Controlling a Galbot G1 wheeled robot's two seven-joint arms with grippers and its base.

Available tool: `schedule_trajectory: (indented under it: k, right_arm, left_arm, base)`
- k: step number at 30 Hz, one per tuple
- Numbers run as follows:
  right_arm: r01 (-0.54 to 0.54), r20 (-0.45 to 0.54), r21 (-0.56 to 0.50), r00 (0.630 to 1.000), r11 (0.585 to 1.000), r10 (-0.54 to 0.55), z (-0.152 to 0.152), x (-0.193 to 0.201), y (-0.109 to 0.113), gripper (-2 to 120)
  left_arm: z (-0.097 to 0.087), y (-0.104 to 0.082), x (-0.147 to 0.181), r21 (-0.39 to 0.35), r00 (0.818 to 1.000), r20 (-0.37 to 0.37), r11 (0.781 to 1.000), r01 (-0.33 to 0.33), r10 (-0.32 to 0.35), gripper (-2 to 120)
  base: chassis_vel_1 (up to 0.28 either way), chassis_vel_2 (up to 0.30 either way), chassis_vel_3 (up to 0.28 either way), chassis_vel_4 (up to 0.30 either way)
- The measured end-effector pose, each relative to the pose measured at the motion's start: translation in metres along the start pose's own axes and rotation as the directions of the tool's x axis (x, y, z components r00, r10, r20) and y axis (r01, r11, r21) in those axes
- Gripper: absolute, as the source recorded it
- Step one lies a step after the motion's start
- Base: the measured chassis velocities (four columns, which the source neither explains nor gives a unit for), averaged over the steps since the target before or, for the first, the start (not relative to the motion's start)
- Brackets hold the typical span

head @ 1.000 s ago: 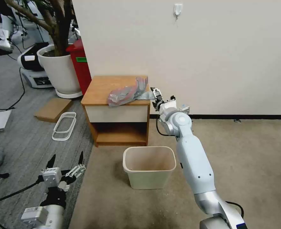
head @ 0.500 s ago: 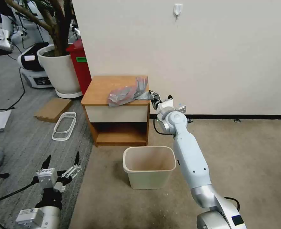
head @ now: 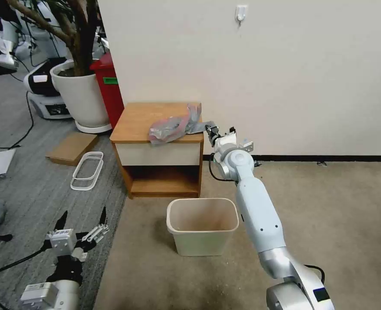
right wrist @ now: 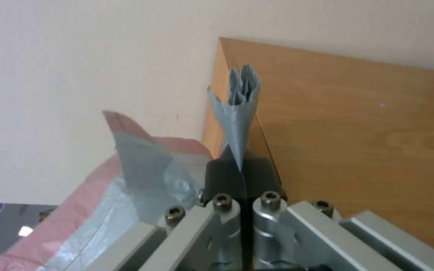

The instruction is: Pick up the garbage bag from the table and place it over the trash can.

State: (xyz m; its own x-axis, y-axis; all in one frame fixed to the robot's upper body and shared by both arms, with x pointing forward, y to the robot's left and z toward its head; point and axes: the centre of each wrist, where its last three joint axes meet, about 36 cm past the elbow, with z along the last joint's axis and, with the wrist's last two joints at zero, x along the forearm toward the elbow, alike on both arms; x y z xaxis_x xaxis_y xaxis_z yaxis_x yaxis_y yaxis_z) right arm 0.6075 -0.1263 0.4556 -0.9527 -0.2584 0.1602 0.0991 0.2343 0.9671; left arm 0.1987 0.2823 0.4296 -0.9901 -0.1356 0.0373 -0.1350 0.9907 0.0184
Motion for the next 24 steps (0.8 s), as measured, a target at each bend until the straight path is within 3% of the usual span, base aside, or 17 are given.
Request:
schedule_trajectory:
  k: [8,14,17,18,24]
  right_arm:
    - [0.010,0.022,0.039,1.000,0.999,-0.011,-0.007,0.033,-0.010,0]
    - [0.066,0.002,0.053,0.998,0.996,-0.066,-0.001,0.104,-0.005,0]
    - [0.049,-0.053,0.045,0.998,0.998,-0.047,0.027,0.157,-0.021,0]
    - [0.049,-0.053,0.045,0.998,0.998,-0.047,0.027,0.157,-0.021,0]
    - [-0.024,-0.159,0.072,0.987,0.997,0.035,0.098,0.222,-0.046,0]
  left_arm:
    - [0.005,-0.001,-0.003,0.002,1.000,0.003,1.000,-0.001,0.001,100]
    - [0.010,-0.005,-0.009,0.014,1.000,0.007,1.000,-0.011,0.011,100]
    - [0.014,-0.009,-0.014,0.022,1.000,0.010,1.000,-0.019,0.019,100]
    - [0.014,-0.009,-0.014,0.022,1.000,0.010,1.000,-0.019,0.019,100]
    - [0.016,-0.013,-0.019,0.028,0.999,0.014,0.999,-0.031,0.031,100]
  base:
    - [0.000,0.000,0.000,0.000]
    - [0.000,0.000,0.000,0.000]
    - [0.000,0.000,0.000,0.000]
    - [0.000,0.000,0.000,0.000]
    - [0.000,0.000,0.000,0.000]
